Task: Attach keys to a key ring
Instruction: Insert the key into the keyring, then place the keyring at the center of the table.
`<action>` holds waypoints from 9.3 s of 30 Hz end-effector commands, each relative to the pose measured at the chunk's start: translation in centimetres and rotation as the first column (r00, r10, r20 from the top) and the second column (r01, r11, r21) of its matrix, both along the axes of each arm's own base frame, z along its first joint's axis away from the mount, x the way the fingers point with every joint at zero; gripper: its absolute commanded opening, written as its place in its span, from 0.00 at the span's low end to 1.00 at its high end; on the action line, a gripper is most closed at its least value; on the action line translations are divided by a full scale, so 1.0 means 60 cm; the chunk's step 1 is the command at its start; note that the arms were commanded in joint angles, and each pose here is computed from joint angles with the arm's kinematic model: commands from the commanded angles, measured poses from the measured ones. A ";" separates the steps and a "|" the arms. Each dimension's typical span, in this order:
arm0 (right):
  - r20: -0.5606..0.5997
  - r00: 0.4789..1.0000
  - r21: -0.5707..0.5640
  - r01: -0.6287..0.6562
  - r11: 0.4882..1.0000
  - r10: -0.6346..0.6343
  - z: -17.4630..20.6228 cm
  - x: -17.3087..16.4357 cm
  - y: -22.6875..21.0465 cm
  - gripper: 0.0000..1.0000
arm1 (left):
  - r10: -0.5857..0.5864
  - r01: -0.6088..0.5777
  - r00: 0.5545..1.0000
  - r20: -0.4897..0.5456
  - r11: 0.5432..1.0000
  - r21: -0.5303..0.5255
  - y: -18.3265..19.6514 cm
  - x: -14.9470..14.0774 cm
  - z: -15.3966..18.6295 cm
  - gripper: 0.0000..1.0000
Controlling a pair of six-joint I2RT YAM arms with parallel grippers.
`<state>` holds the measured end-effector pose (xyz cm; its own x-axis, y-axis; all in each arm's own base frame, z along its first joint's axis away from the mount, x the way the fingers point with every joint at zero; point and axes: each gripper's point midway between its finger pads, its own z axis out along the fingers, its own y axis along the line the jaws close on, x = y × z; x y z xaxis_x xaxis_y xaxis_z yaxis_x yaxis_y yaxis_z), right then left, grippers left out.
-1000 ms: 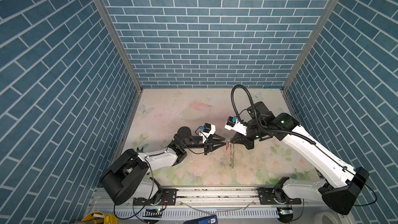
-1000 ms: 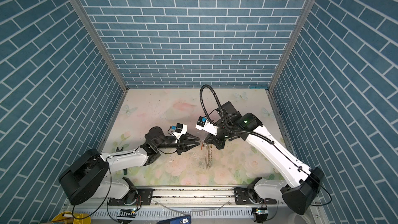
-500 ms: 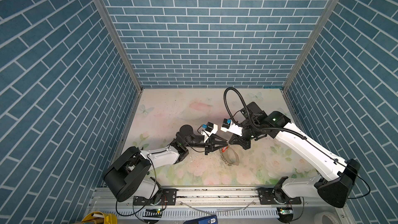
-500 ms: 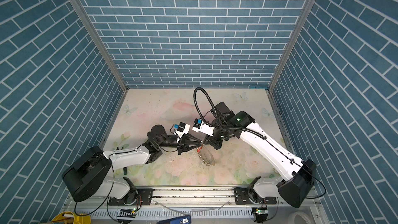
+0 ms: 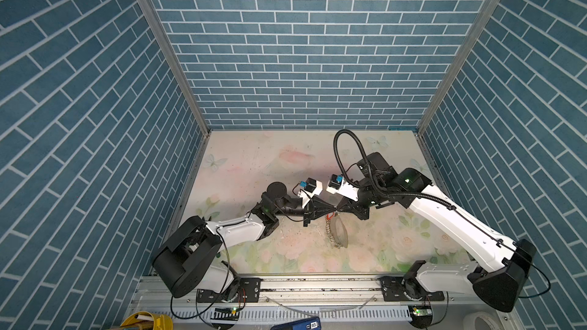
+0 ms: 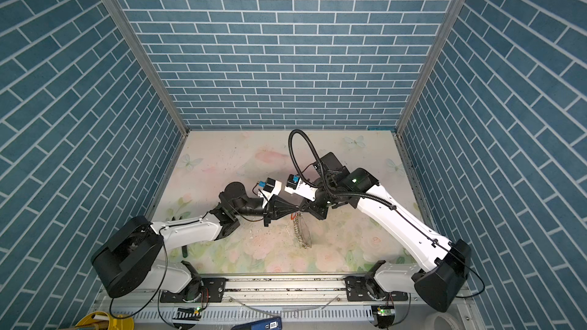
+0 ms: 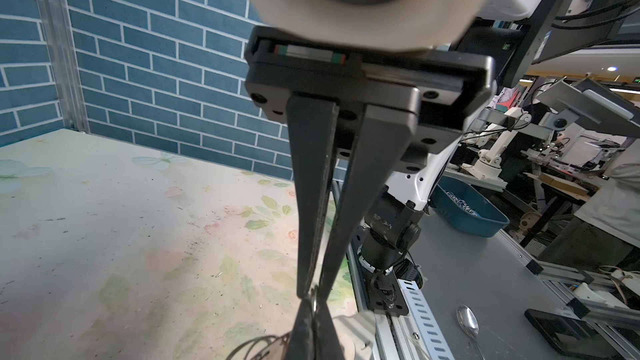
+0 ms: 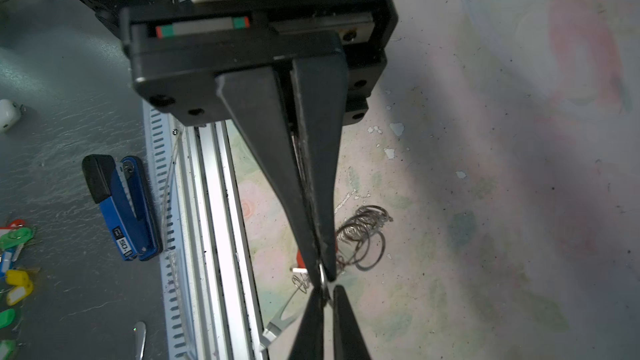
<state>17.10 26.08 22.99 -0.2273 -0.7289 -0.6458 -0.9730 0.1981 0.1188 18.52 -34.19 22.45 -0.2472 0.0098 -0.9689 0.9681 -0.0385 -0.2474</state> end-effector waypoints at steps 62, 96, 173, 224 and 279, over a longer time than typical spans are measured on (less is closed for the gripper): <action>-0.028 0.997 0.037 -0.070 0.997 0.071 0.014 -0.030 -0.005 0.00 | 0.050 -0.051 0.994 0.092 0.999 0.005 0.012 -0.015 0.033 0.25; 0.105 0.994 0.074 -0.024 0.997 0.016 0.029 -0.002 0.002 0.12 | 0.031 -0.036 0.996 0.084 0.998 0.057 -0.003 -0.027 0.019 0.00; 0.335 0.834 0.367 0.313 0.876 -0.439 0.015 0.072 -0.038 0.29 | 0.394 -0.374 0.901 0.181 0.917 -0.137 0.037 0.038 0.082 0.00; 0.157 0.892 0.356 0.349 0.867 -0.423 -0.100 0.061 0.071 0.18 | 0.631 -0.630 0.763 0.140 0.775 -0.057 0.083 0.104 0.083 0.00; 0.353 0.895 -0.790 0.442 0.425 -0.274 -0.187 0.257 -0.074 0.00 | 0.975 -0.983 -0.014 0.221 -0.055 0.177 0.440 0.152 -0.048 1.00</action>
<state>34.65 21.10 11.61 -0.6167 -0.7795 0.1098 -0.7400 0.5265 -0.4185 27.72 -8.44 19.84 -0.1886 -0.0357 -0.9814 0.0071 0.9993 -0.0378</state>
